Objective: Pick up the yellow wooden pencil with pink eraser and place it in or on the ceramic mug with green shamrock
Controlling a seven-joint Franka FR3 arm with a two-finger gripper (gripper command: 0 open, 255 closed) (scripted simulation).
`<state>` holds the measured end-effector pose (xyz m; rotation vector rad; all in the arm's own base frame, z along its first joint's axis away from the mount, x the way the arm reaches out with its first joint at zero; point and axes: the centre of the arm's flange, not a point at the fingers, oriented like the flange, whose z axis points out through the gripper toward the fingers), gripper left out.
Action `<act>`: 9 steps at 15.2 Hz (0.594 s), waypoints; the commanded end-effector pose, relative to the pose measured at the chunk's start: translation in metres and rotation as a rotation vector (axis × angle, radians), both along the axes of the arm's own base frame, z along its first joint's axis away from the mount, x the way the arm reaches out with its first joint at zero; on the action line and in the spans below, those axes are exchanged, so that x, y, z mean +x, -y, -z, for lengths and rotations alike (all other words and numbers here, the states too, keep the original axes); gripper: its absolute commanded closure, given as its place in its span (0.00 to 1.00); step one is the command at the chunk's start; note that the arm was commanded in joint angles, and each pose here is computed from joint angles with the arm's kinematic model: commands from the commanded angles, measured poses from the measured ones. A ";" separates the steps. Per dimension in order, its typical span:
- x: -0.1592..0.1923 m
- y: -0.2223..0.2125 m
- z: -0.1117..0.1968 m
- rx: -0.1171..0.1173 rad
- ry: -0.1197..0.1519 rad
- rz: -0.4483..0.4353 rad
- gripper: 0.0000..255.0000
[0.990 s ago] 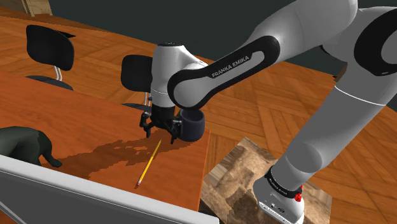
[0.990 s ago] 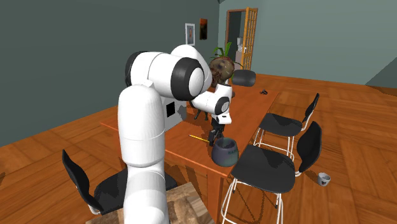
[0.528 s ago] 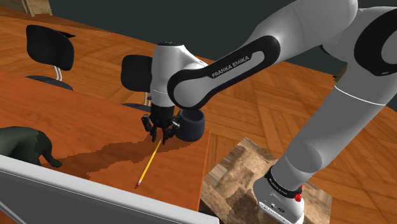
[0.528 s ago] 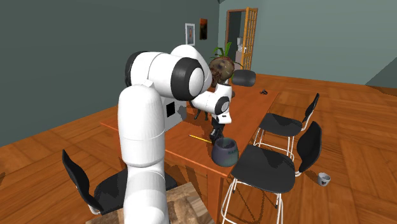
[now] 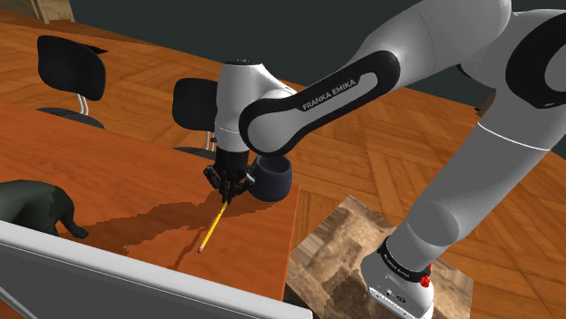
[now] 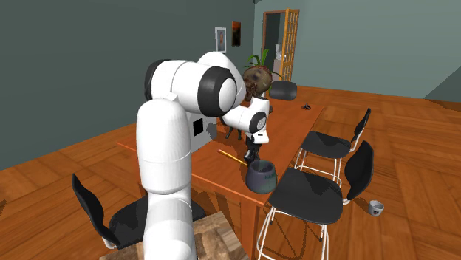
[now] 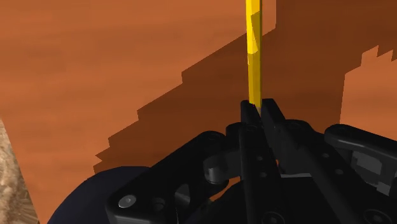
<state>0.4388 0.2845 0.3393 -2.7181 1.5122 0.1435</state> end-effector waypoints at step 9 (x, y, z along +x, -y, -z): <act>-0.002 0.000 -0.044 -0.005 -0.012 0.000 1.00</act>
